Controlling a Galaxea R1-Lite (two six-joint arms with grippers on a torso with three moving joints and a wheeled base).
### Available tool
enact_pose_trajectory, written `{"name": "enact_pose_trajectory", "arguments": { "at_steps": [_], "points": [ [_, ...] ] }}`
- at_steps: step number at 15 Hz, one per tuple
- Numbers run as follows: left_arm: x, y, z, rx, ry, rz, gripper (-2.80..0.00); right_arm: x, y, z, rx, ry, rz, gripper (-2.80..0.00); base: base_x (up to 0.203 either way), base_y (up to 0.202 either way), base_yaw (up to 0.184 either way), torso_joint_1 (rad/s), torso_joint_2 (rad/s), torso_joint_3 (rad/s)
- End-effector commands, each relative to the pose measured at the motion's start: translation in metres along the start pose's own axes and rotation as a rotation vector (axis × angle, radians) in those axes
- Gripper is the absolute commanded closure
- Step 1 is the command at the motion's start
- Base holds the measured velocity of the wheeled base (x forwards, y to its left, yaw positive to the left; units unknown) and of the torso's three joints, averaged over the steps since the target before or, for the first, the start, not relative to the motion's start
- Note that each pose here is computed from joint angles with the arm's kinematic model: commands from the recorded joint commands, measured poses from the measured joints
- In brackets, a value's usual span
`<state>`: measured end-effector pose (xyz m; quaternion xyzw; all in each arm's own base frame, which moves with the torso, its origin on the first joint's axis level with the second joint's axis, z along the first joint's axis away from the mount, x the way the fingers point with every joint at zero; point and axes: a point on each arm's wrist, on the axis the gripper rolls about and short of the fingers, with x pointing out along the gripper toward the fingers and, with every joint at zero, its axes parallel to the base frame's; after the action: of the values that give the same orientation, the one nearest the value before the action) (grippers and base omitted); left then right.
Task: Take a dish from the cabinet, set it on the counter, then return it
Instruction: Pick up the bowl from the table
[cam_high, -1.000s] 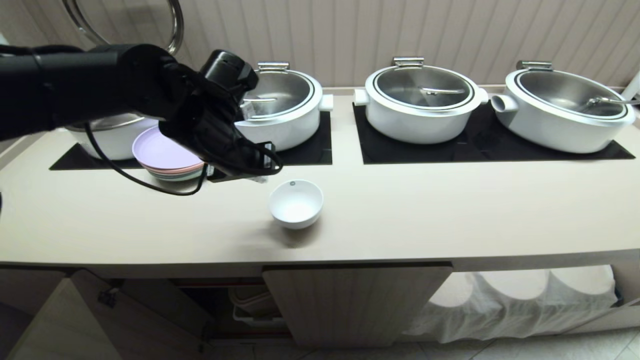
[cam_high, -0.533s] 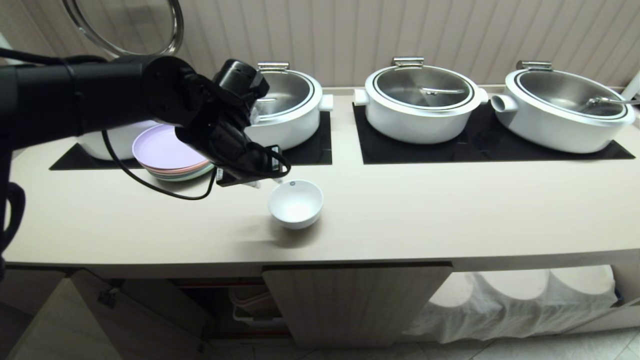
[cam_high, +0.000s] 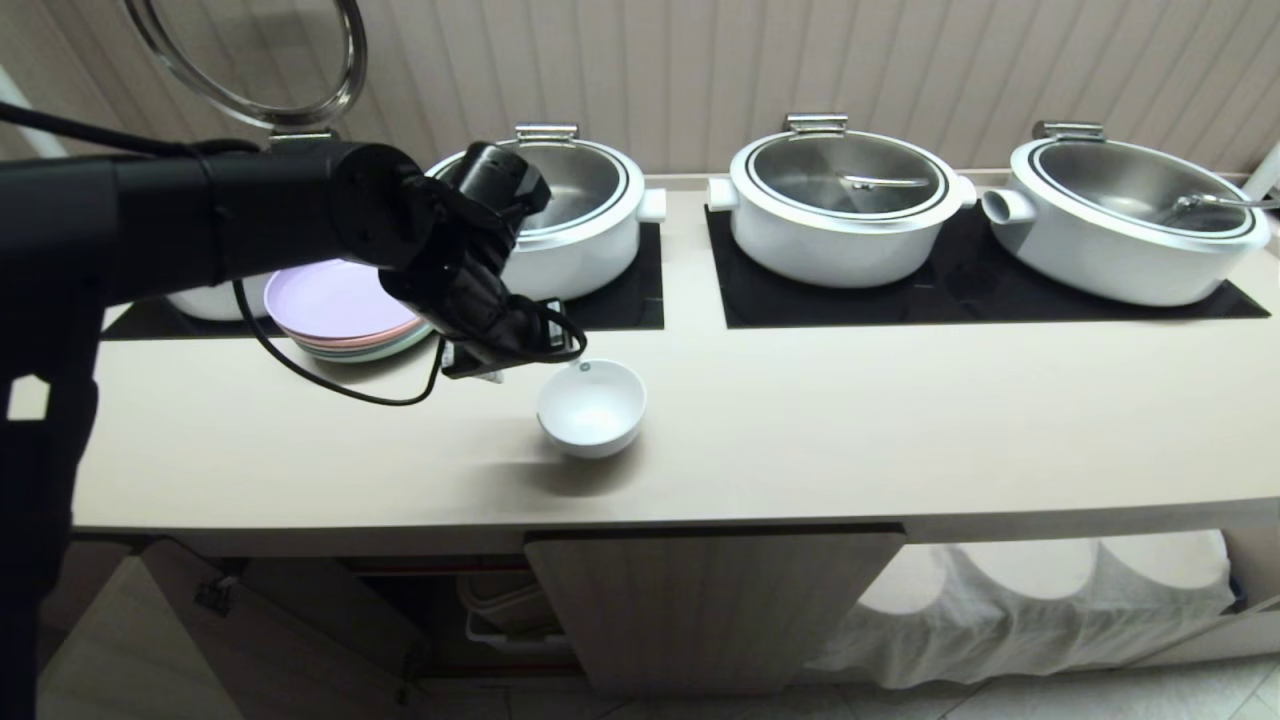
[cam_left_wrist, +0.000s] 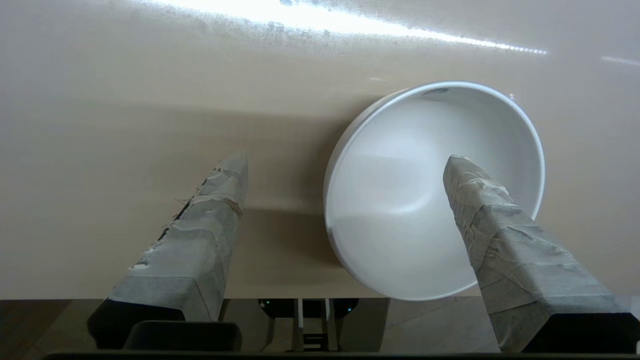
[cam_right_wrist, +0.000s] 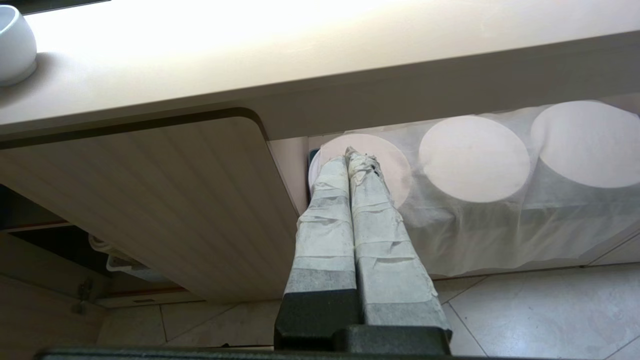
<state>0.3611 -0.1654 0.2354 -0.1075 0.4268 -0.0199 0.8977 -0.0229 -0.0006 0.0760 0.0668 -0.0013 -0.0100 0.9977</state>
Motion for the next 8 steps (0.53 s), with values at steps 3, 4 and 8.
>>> {"name": "enact_pose_trajectory", "arguments": {
  "at_steps": [3,4,8],
  "points": [
    [0.014,0.001,-0.003,0.002,0.027,0.028,-2.80,0.000,0.000,0.000,0.001,0.000,0.000,0.00,0.000,0.000,0.000,0.000,0.00,0.000],
    [0.016,0.001,-0.003,0.003,0.029,0.030,-2.80,0.000,0.000,0.000,0.001,0.000,0.000,0.00,0.000,0.000,0.000,0.000,0.00,0.000],
    [0.024,-0.002,-0.007,0.018,0.046,0.034,-2.80,0.000,0.000,0.000,0.001,0.000,0.000,0.00,0.000,0.000,0.000,0.000,0.00,0.000]
  ]
}}
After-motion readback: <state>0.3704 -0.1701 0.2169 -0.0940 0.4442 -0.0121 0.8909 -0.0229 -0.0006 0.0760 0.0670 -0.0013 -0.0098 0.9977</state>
